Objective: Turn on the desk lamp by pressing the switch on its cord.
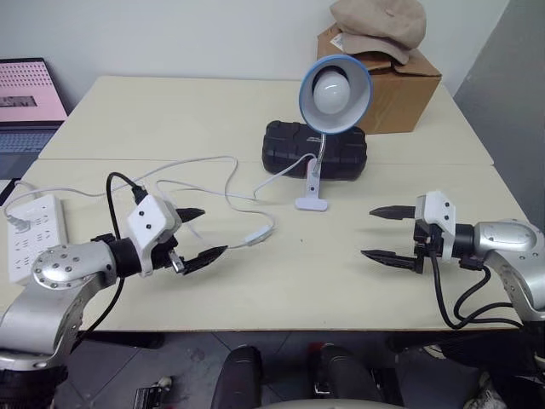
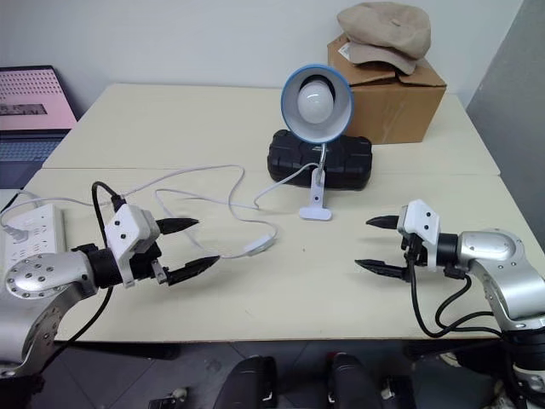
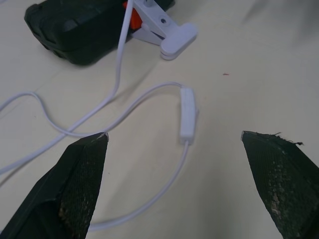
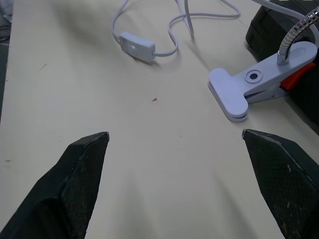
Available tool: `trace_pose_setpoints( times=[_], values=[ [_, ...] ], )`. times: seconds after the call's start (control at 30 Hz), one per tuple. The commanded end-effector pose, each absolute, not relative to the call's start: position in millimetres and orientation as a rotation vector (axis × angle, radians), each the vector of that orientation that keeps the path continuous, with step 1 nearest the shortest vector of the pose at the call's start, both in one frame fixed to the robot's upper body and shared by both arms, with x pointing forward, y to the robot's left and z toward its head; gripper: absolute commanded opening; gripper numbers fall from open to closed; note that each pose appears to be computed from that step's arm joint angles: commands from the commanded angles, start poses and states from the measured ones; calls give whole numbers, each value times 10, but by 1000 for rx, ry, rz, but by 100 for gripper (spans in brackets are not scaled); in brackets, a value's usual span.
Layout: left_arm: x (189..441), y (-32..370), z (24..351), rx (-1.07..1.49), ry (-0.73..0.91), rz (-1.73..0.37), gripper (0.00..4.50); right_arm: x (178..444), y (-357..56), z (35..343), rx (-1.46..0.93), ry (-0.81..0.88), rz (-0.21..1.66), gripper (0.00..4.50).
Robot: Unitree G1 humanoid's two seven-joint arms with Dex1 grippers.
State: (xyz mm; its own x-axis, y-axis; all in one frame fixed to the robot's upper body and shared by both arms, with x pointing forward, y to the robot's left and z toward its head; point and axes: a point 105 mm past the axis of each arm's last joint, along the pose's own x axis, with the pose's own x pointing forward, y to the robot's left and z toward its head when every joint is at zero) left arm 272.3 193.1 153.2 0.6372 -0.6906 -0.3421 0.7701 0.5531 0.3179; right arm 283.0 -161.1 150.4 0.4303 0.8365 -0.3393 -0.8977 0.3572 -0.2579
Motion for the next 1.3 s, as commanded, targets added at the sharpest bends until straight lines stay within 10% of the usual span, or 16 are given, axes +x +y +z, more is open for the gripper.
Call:
trace_pose_setpoints(
  times=[0.03,0.87,1.3],
  values=[
    [2750,1824,1454,508,190,-945,444,2799,-1502,1639,-435,108,1112,450],
    [3271,1627,886,560,203,-1023,444,2634,-1313,1604,-429,141,1056,450],
    [3280,1559,821,555,198,-1050,155,2631,-1308,1581,-438,144,1063,450]
  ],
)
